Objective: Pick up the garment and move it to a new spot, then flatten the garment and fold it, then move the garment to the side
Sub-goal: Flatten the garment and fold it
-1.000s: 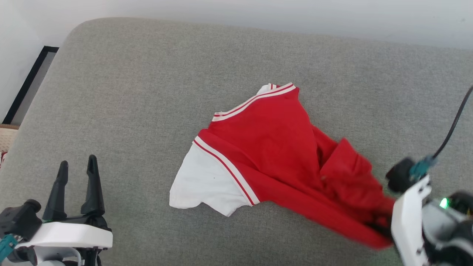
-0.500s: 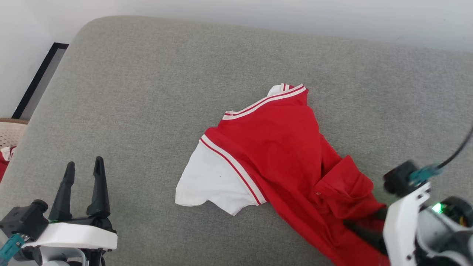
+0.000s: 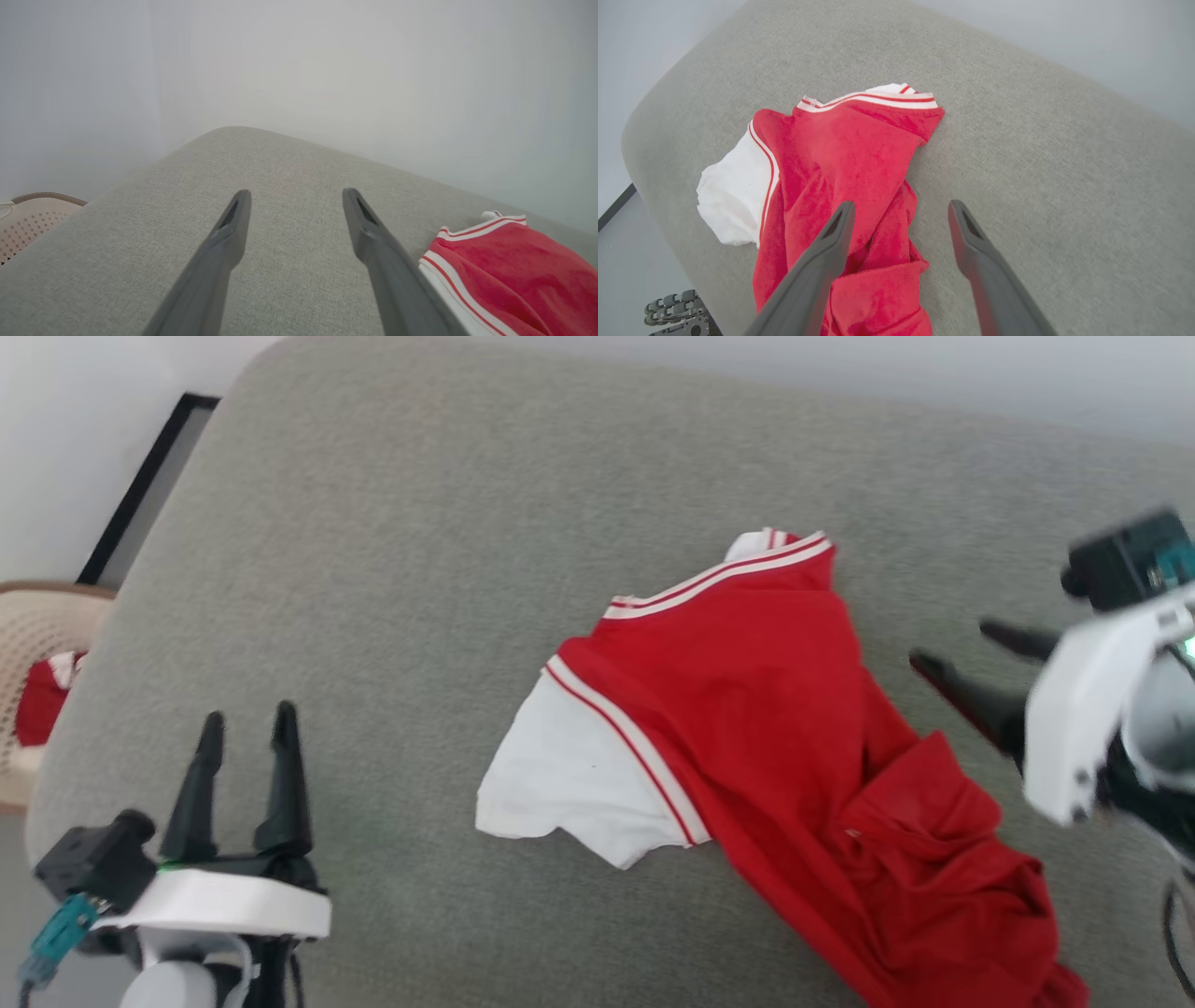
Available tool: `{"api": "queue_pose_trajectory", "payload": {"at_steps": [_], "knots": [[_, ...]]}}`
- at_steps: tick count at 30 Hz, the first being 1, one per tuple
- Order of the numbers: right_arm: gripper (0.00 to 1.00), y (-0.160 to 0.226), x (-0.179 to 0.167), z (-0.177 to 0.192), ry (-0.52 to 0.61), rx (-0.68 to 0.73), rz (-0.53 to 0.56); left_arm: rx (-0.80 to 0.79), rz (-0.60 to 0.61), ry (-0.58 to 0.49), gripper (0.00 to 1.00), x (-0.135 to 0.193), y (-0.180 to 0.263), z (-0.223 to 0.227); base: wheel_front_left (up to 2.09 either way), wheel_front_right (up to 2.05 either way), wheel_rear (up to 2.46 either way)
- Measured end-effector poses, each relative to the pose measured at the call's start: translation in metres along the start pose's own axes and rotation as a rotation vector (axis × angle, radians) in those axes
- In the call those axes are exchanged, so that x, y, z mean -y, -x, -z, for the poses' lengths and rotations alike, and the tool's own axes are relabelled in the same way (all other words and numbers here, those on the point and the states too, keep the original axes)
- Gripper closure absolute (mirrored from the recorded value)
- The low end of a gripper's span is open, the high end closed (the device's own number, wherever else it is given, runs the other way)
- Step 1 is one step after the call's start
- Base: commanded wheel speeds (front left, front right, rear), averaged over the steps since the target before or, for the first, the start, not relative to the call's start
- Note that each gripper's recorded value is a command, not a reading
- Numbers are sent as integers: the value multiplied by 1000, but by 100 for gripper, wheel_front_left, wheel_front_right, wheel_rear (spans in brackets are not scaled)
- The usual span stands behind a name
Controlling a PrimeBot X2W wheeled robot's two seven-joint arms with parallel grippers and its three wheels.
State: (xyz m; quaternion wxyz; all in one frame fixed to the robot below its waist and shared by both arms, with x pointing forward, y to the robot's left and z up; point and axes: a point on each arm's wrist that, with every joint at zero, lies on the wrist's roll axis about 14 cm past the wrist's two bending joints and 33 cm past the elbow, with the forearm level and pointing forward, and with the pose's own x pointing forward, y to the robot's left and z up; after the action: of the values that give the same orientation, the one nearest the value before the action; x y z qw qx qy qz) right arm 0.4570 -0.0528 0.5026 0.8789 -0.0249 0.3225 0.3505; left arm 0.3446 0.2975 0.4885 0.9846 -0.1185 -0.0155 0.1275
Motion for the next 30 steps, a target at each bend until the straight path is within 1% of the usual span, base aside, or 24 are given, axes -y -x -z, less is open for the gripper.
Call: {"api": "queue_pose_trajectory", "payload": {"at_steps": [6,10,14,16,18,19,22,23,24,25,26,30], "knots": [[0,-49,9,-27,10,13,2,-1,-16,14,0,0,0,2,0,0,0],[0,-83,16,-30,27,-37,9,-10,-30,17,0,-2,0,5,0,0,0],[0,-115,27,-17,49,-132,33,-17,-51,21,0,-4,-1,8,0,0,0],[0,-130,30,-9,39,-177,32,-22,-63,19,0,-6,-1,10,0,0,0],[0,-144,28,1,47,-230,23,-25,-74,18,0,-8,-1,10,0,0,0],[0,-157,26,14,51,-284,12,-32,-85,18,0,-10,1,12,0,0,0],[0,-173,18,21,37,-322,-20,-41,-96,20,0,-11,2,14,0,0,0],[0,-177,17,23,48,-331,-23,-43,-101,18,0,-13,3,15,0,0,0],[50,-180,16,26,58,-342,-26,-45,-108,18,0,-14,4,15,0,0,0],[50,-183,15,26,67,-344,-31,-48,-114,19,0,-16,5,15,0,0,0],[100,-185,14,26,67,-344,-36,-49,-118,18,0,-17,6,16,0,0,0],[100,-183,16,23,72,-327,-36,-42,-122,22,0,-18,7,13,0,0,0]]}}
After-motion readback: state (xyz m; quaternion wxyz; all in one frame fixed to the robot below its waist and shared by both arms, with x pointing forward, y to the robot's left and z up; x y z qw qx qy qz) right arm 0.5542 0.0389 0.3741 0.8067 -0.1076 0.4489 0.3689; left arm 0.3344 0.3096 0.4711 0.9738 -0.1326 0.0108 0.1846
